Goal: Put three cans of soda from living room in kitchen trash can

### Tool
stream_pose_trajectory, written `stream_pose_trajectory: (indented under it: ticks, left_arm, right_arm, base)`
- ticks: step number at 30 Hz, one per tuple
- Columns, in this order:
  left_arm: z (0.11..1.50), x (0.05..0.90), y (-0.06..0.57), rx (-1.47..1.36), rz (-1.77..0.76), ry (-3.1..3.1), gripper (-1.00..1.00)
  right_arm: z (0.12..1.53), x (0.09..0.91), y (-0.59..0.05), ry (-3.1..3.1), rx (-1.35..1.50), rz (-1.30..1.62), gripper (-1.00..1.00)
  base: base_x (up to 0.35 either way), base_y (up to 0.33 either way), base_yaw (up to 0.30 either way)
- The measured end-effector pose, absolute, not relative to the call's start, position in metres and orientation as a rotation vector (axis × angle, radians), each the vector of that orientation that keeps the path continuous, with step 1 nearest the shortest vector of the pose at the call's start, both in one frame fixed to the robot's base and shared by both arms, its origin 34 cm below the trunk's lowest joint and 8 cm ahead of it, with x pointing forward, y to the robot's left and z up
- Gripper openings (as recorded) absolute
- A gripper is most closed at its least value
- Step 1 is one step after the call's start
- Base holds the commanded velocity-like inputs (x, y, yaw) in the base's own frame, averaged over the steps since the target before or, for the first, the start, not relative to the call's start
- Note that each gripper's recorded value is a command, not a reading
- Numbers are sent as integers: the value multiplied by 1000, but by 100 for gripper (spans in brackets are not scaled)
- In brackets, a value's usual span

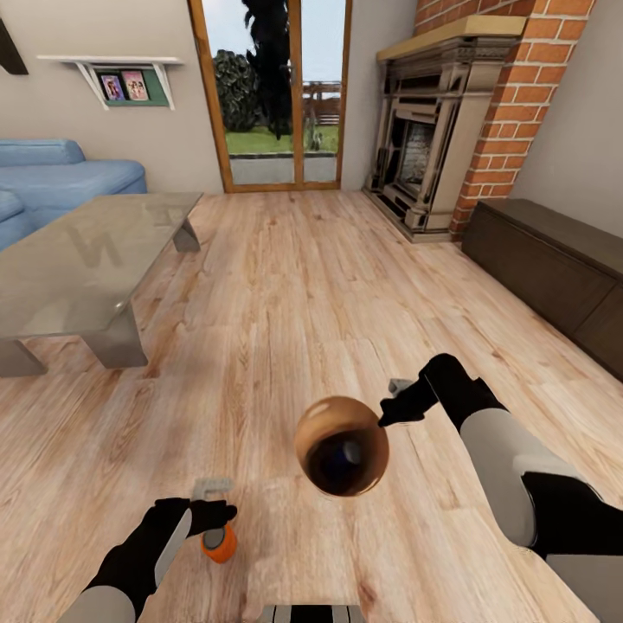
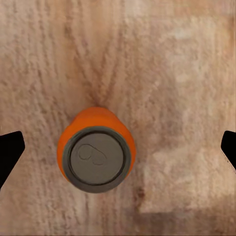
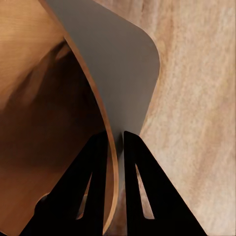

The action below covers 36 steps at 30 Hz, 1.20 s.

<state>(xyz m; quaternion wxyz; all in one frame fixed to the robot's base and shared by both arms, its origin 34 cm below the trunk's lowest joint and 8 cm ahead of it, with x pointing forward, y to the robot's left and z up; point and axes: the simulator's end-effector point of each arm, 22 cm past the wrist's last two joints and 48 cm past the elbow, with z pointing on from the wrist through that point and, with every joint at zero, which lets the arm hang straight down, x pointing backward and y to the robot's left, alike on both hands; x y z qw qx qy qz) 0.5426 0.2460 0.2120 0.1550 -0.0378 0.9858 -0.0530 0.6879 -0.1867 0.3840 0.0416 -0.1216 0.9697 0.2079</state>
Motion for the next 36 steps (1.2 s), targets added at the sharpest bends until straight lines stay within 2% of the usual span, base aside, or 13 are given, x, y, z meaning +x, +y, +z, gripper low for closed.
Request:
stream_pose_trajectory:
  ticks: [36]
  left_arm:
    - [178, 547, 253, -100, -123, 2757, 100]
  right_arm:
    - [332, 679, -183, 3071, -355, 702, -100]
  base:
    - [0, 0, 0]
